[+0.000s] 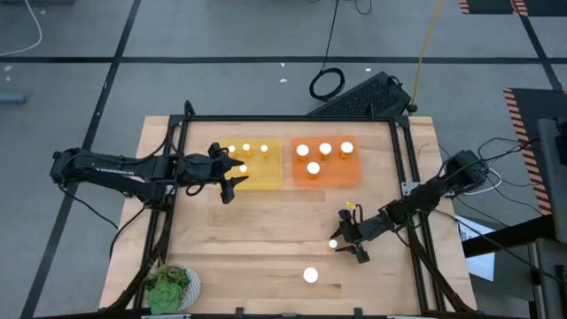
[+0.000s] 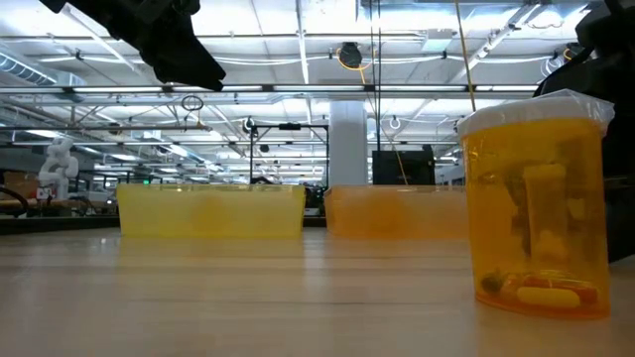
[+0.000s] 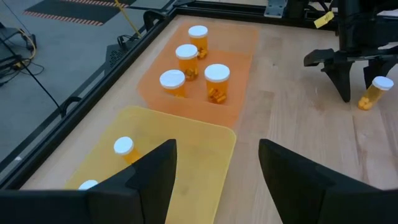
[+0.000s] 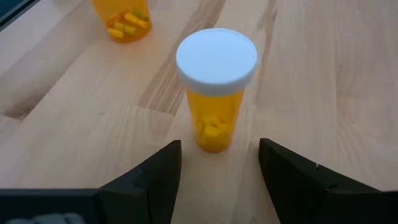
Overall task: Pick and place medicine bottles into bin by pill shape (circle, oval)
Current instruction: Put the small orange pill bottle into the yellow bin
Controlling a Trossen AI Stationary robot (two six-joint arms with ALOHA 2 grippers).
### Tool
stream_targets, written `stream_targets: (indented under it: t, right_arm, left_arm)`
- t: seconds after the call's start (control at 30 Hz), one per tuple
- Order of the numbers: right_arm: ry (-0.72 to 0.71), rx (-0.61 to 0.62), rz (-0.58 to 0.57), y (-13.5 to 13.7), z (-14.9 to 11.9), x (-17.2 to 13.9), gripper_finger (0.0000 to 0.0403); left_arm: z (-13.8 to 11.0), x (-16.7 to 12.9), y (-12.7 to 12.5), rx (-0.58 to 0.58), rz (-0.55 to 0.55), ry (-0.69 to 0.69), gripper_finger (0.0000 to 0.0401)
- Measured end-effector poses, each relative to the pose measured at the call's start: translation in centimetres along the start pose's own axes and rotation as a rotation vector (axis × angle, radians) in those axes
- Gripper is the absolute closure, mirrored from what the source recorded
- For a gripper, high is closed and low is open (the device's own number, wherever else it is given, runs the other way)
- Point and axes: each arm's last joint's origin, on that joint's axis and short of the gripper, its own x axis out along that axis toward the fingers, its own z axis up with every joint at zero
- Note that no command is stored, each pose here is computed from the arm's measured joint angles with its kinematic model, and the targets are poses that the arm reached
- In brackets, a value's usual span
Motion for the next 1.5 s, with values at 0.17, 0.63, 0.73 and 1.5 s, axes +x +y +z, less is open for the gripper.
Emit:
stream_targets:
  t: [0.17,0.63,0.73,1.5]
  right_arm:
    - [0.002,0.0,0.003,0.0,0.0,0.0,0.0204]
    - [-0.005,-0.045,0.01,-0.4,0.4,0.1,0.0204]
    - [-0.008,-0.053,0.008,-0.4,0.4,0.2,0.0204]
    - [-0.051,-0.112,0.017,-1.0,1.2,1.6,0.0205]
  left_arm:
    - [0.0,0.0,0.0,0.0,0.0,0.0,0.0169]
    - [0.1,0.0,0.0,0.014,-0.001,-0.008,0.0169]
    - [0.1,0.0,0.0,0.017,-0.001,-0.008,0.0169]
    - [0.1,0.0,0.0,0.017,0.0,-0.008,0.0169]
